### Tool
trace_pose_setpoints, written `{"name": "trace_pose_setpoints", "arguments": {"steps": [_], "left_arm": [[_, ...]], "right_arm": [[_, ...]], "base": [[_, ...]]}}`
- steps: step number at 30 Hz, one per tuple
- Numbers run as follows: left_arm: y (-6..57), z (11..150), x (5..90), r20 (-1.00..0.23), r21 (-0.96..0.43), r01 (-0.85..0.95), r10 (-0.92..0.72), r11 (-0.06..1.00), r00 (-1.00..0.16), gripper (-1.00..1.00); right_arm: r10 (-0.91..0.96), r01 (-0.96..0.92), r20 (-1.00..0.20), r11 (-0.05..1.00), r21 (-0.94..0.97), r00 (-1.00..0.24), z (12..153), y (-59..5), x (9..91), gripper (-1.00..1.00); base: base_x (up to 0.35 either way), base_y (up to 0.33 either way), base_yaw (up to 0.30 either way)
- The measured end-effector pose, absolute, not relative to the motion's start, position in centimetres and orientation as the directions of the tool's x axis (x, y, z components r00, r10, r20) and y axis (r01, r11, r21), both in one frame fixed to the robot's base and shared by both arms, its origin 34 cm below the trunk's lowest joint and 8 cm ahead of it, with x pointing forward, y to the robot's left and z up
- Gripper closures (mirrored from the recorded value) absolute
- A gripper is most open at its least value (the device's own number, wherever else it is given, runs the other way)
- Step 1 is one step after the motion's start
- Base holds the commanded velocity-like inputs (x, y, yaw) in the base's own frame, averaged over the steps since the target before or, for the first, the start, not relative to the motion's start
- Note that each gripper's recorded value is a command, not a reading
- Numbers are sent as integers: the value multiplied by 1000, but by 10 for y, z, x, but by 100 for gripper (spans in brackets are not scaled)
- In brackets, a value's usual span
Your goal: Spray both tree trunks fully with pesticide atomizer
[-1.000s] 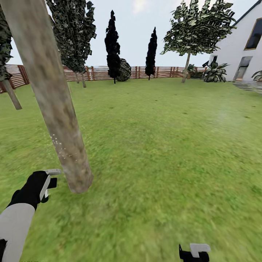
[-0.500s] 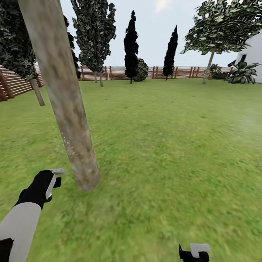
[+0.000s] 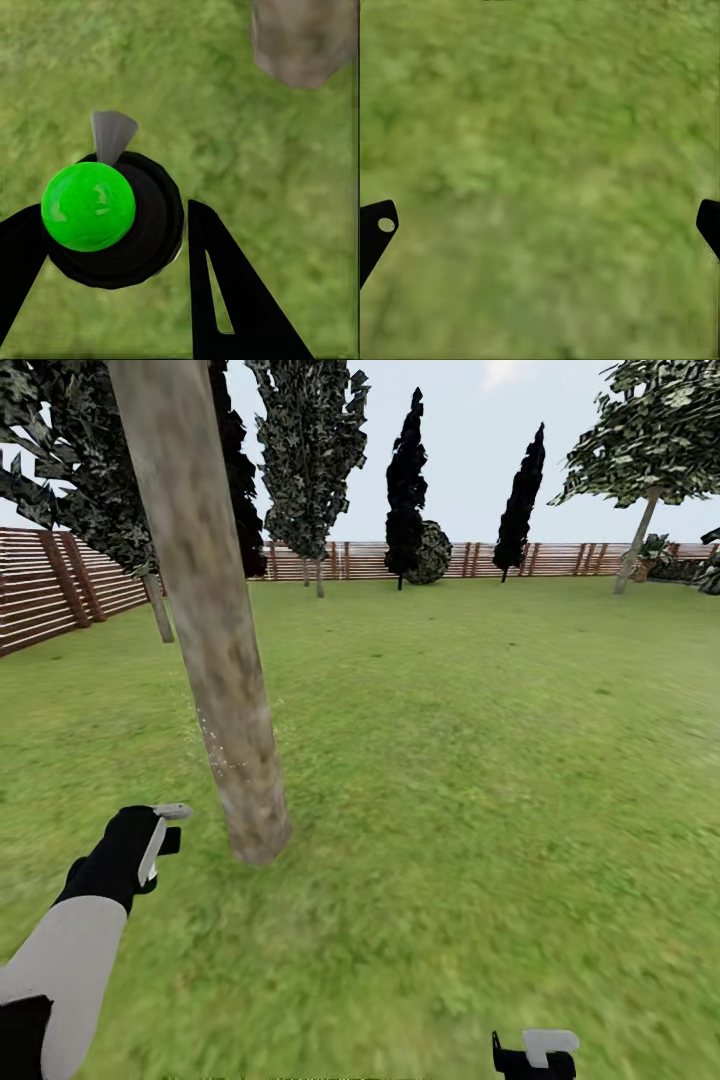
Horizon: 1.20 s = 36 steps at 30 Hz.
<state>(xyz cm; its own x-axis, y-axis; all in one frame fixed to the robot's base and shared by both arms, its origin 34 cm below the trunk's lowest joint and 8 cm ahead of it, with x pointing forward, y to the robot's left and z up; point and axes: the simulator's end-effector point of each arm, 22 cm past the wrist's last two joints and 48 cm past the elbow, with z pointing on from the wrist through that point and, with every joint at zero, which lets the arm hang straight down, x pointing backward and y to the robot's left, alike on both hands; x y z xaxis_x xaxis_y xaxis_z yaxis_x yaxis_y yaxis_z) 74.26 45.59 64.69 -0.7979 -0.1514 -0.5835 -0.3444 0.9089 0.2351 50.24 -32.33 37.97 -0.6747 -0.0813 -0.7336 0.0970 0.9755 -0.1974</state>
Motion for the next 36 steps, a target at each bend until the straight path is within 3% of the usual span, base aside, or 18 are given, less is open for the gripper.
{"name": "trace_pose_setpoints", "arguments": {"steps": [17,26,36], "left_arm": [[414,690,773,-623,218,-296,-100,930,-776,100],[414,697,777,-633,215,-298,-100,930,-768,100],[421,758,801,-686,199,-325,-105,925,-720,100]], "right_arm": [[-81,99,-734,975,-200,-675,380,-326,502,-100],[-81,98,-734,975,-198,-674,380,-325,503,-100],[-81,98,-734,975,-197,-674,380,-324,503,-100]], "base": [[235,-188,6],[242,-19,10],[3,0,251]]}}
